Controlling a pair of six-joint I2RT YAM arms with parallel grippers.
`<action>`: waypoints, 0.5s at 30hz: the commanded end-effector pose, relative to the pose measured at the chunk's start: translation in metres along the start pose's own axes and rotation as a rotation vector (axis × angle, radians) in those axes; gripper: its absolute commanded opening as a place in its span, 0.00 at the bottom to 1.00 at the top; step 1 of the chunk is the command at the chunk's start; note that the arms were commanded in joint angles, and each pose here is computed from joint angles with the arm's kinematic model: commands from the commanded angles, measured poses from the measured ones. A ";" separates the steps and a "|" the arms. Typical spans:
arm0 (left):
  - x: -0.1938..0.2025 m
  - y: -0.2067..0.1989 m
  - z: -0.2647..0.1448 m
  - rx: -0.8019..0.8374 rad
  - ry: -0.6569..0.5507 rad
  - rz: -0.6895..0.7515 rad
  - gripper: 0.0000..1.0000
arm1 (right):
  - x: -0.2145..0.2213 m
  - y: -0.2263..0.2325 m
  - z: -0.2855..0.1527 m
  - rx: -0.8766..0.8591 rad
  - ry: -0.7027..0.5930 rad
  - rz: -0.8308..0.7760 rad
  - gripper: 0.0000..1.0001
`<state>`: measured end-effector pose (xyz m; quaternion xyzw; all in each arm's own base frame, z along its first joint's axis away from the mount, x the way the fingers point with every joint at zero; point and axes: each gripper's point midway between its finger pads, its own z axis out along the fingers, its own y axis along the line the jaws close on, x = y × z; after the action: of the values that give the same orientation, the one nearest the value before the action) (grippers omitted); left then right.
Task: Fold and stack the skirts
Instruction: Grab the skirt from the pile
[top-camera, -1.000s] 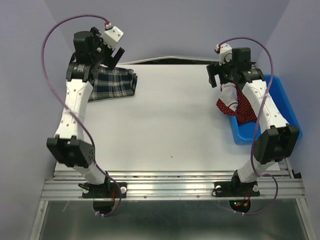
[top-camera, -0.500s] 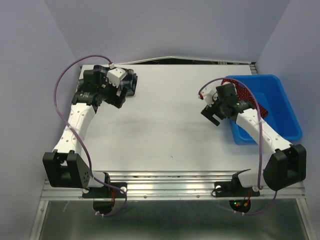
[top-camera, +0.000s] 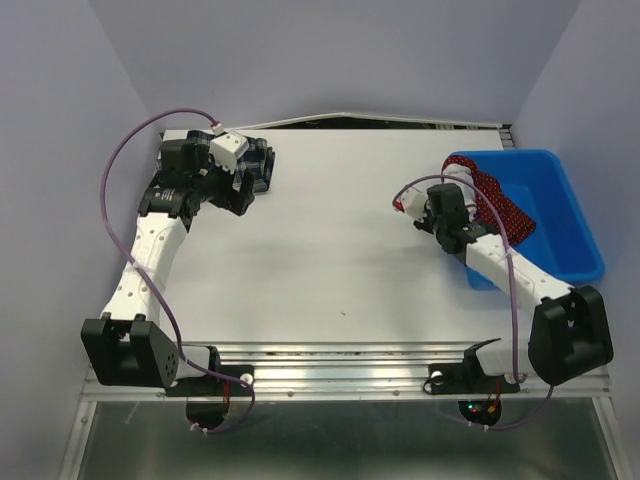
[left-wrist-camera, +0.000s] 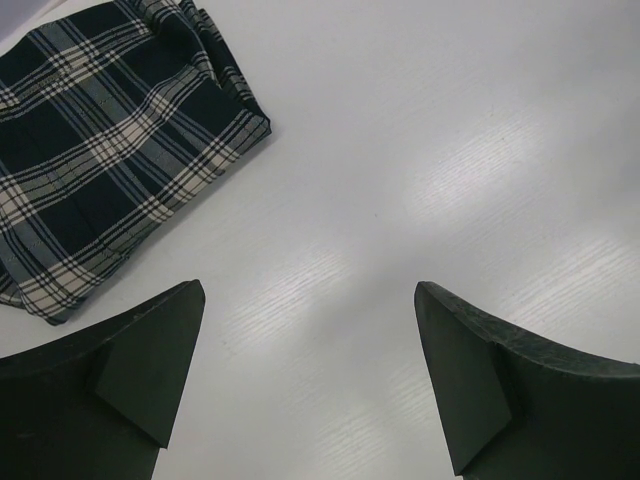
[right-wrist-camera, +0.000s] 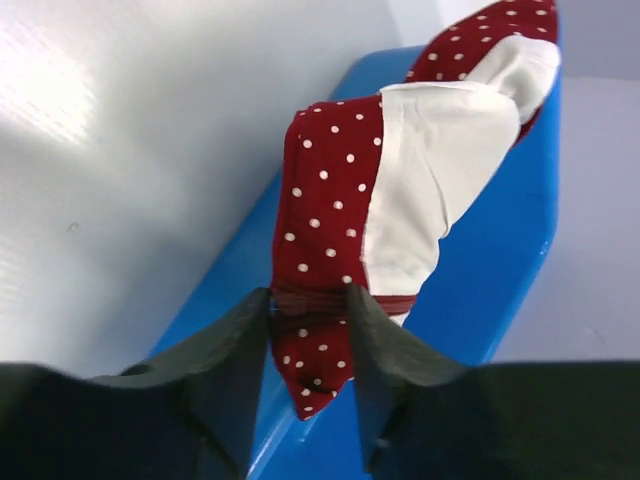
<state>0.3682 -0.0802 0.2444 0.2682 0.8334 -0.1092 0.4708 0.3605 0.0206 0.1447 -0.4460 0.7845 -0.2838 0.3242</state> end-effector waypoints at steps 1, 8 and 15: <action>-0.010 -0.004 -0.006 0.009 -0.047 -0.005 0.99 | -0.026 -0.052 -0.017 0.172 -0.082 0.078 0.35; -0.016 -0.005 -0.007 0.017 -0.051 -0.013 0.99 | -0.060 -0.095 -0.043 0.218 -0.198 0.237 0.01; -0.015 -0.012 -0.002 0.062 -0.047 -0.052 0.99 | -0.061 -0.209 -0.076 0.311 -0.299 0.555 0.01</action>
<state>0.3651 -0.0862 0.2438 0.2595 0.8352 -0.1309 0.4669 0.4148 0.0185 0.2879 -0.3040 0.7763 -0.2678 0.4830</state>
